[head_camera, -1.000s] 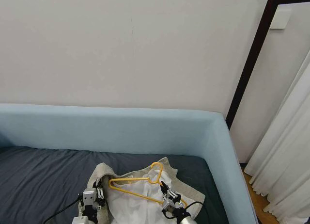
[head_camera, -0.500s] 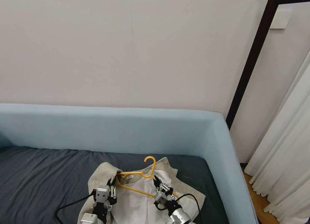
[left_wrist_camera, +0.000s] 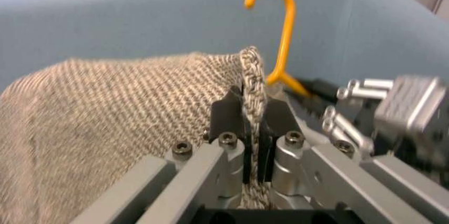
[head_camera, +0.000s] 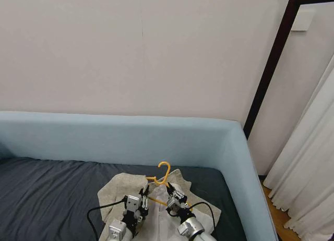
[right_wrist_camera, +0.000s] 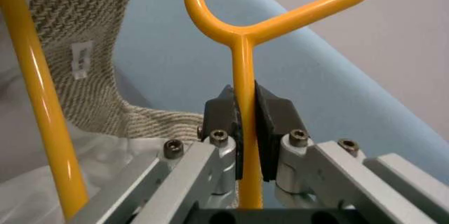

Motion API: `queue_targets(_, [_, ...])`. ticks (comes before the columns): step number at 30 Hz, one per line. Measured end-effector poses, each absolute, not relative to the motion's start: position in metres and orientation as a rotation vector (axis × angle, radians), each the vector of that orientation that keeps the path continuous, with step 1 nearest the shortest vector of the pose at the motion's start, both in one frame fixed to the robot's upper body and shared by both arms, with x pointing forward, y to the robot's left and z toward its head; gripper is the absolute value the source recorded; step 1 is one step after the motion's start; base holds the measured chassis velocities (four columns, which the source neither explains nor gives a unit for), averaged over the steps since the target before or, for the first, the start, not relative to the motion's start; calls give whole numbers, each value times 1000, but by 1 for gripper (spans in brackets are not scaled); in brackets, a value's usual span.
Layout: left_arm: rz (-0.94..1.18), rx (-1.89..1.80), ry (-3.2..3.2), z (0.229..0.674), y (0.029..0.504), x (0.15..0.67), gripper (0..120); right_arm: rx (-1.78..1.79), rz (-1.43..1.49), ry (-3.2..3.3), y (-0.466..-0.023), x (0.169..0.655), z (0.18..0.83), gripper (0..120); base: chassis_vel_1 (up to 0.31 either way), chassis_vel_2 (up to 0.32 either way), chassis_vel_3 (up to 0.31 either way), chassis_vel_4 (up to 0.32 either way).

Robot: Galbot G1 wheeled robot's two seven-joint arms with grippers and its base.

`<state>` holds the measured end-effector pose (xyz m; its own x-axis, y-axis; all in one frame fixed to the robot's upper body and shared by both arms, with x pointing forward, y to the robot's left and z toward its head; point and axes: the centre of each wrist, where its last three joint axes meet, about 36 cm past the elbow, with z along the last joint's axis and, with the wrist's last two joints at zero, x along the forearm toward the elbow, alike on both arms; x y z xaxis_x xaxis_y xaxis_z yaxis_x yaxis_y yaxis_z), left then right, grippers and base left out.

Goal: Pick up the clothes from the sofa and hang them on the clothes hanger.

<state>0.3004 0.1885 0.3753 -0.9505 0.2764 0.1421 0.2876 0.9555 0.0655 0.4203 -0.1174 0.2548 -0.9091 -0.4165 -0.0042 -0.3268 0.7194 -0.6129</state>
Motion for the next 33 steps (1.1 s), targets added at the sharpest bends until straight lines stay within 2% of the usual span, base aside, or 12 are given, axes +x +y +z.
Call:
queue_targets(12, [-122,-469,-2971,354,173,282,0,-548,-931,2799,-126,428,268,5,0,0,0,0])
queue_targets(18, [-210,-510,-2983,339,170,275,0,-531,-902,2787,-126,427,278,5,0,0,0,0])
queue_targets(22, [-250,-476,-2993,337,168,277,17,-543,-877,2768,-125,422,280,5,0,0,0,0])
queue_targets(24, [-259,-463,-2999,336,168,279,20,-546,-875,2760,-125,422,280,5,0,0,0,0])
queue_targets(28, [-303,-407,-3036,338,174,287,39,-558,-865,2734,-124,421,280,5,0,0,0,0])
queue_targets(29, [-303,-407,-3036,338,174,287,39,-558,-865,2734,-124,421,280,5,0,0,0,0])
queue_targets(33, [-350,-406,-3078,348,188,290,57,-560,-884,2705,-127,424,276,5,0,0,0,0])
